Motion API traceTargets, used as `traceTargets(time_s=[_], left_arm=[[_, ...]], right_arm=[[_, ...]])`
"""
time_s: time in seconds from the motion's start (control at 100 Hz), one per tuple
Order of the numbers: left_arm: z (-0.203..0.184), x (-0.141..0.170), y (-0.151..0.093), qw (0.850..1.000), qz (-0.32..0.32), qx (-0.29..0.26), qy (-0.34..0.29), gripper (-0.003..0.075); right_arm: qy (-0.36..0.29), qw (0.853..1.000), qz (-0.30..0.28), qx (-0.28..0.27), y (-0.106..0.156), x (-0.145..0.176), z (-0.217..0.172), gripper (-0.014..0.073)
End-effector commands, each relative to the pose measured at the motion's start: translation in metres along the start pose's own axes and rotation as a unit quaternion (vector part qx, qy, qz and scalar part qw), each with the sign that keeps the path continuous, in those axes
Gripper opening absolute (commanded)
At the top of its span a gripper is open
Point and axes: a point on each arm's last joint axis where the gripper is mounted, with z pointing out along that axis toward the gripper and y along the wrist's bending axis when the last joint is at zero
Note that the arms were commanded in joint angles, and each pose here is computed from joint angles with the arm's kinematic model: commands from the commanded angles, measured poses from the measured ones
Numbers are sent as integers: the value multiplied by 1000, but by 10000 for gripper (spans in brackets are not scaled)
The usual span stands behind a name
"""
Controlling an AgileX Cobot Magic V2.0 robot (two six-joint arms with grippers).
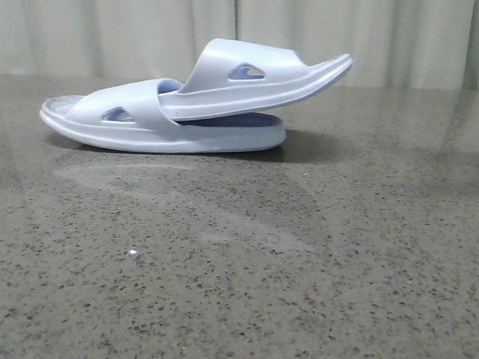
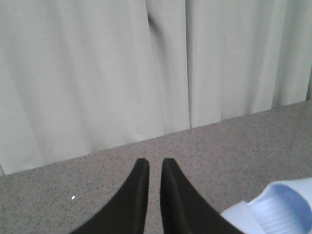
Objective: Insert blue slippers together front up
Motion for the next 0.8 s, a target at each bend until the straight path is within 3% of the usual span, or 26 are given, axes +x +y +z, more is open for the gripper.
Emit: traceTargets(time_s=[0.0, 0.28, 0.5, 0.79], left_arm=[[-19, 4, -8, 999, -9, -11, -34, 15], [-69, 65, -40, 998, -11, -18, -60, 15], [-91, 103, -53, 997, -2, -31, -72, 15], [-98, 108, -59, 996, -1, -21, -85, 15]], right_arm=[[-40, 999, -10, 5, 13, 8, -19, -78], [-68, 997, -30, 32, 46, 70, -64, -78], [-84, 995, -24, 38, 56, 106, -78, -78], [-78, 996, -23, 24, 59, 116, -78, -78]])
